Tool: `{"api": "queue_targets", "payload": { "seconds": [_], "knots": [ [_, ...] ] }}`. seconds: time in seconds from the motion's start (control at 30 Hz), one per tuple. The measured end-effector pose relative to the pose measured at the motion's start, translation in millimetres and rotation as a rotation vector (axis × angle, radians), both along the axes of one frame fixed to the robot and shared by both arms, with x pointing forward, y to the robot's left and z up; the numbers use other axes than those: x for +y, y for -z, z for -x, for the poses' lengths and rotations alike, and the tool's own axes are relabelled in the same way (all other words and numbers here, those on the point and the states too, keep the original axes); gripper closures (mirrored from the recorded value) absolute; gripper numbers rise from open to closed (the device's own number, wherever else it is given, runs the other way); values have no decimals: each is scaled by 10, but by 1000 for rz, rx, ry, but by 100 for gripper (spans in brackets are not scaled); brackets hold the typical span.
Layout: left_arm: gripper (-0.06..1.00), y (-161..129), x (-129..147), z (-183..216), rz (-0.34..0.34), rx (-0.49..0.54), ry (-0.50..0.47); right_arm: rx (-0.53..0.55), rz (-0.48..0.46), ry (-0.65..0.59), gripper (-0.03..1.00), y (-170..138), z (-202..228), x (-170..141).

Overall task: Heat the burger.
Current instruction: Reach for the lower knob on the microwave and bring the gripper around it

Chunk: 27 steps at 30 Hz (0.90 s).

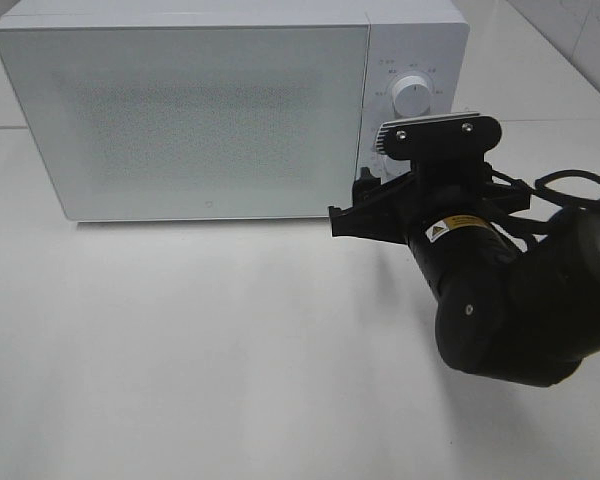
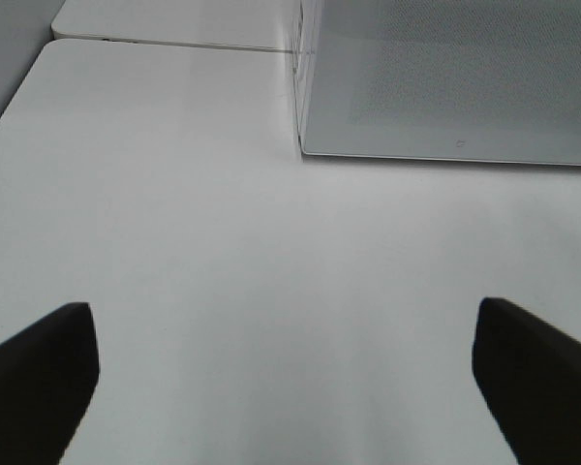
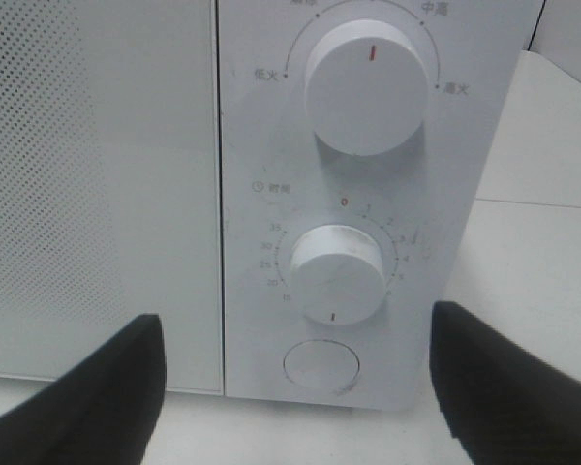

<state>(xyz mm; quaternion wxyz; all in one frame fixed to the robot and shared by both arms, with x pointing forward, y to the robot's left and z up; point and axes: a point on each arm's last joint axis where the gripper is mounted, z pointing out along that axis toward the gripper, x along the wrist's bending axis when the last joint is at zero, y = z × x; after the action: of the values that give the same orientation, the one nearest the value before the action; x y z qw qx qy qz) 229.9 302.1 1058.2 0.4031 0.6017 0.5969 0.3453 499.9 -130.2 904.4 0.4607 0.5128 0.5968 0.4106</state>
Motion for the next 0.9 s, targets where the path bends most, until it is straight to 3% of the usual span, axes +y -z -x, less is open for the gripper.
{"api": "queue_targets", "payload": {
  "seconds": [0.47,0.9],
  "knots": [
    [-2,0,0,0,0,0,0,-4,-15,89,22,121,-355,-42],
    [-2,0,0,0,0,0,0,14,-85,125,22,233,-569,-74]
  ]
}}
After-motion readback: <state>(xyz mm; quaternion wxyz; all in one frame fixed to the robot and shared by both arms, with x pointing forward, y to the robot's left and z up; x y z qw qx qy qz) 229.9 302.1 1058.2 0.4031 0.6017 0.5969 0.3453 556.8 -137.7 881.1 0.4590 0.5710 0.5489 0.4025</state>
